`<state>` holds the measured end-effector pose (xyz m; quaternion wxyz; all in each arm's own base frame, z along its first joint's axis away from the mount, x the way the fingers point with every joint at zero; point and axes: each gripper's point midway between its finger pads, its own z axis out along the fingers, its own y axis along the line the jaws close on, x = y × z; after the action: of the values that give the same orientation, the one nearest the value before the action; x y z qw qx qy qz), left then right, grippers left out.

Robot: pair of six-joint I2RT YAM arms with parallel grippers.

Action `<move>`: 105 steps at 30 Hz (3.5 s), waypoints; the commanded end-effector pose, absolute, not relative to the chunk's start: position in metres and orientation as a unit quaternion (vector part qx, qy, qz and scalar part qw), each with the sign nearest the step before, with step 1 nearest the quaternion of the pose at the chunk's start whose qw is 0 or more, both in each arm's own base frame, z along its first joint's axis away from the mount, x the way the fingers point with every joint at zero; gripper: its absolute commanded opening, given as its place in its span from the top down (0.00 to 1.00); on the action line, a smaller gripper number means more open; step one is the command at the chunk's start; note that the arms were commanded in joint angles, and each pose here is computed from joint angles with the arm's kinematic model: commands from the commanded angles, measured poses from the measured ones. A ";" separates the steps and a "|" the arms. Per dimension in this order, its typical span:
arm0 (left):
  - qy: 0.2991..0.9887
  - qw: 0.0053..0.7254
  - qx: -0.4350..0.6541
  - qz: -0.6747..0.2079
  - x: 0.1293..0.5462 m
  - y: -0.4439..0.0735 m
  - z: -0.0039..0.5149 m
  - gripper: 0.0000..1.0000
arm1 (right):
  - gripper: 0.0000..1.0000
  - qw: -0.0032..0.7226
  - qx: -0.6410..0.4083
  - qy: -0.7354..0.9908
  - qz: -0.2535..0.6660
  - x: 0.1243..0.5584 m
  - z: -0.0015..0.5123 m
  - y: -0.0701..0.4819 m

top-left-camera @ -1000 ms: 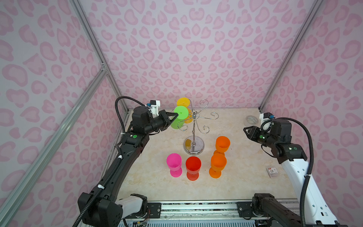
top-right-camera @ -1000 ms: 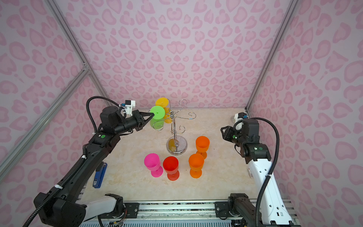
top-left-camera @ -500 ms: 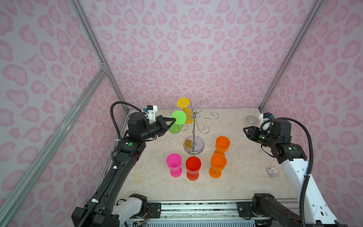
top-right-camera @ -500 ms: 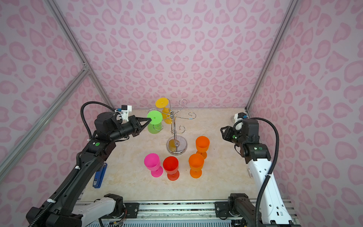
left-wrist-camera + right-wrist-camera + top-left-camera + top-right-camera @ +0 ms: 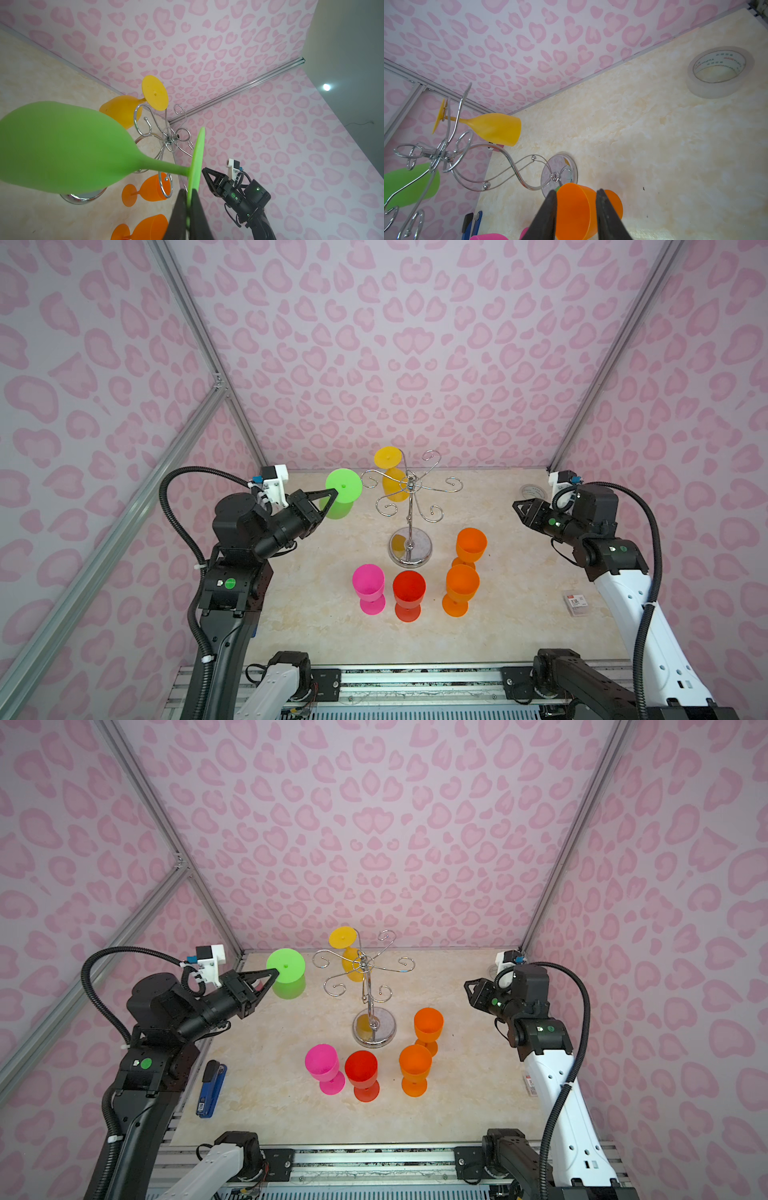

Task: Take the wine glass off the wine glass rack
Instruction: 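Lift the green glass off the rack with the left gripper while the right approaches, then raise the green glass toward the right gripper and close the right gripper on its bowl, then open the left gripper and carry the green glass away with the right gripper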

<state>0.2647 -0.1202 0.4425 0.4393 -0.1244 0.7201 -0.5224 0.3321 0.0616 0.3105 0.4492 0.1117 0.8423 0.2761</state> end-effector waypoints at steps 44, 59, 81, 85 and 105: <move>0.418 0.260 0.033 -0.870 0.280 -0.250 0.558 0.98 | 0.54 0.507 -0.082 0.440 0.737 0.352 0.494 0.204; 0.395 0.229 0.009 -0.889 0.291 -0.251 0.552 0.98 | 0.66 0.466 -0.102 0.398 0.784 0.340 0.500 0.210; 0.380 0.196 -0.019 -0.904 0.307 -0.256 0.546 0.92 | 0.94 0.463 -0.134 0.401 0.779 0.321 0.500 0.220; 0.378 0.195 -0.021 -0.905 0.306 -0.256 0.542 0.81 | 0.98 0.467 -0.130 0.397 0.779 0.319 0.502 0.217; 0.383 0.186 0.027 -0.904 0.281 -0.283 0.536 0.39 | 1.00 0.540 -0.065 0.444 0.712 0.327 0.517 0.152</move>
<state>0.2942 -0.2842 0.5302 0.1690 -0.0112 0.3948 -0.9030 0.3181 0.1557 0.5247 0.5329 -0.0771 0.4113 0.7355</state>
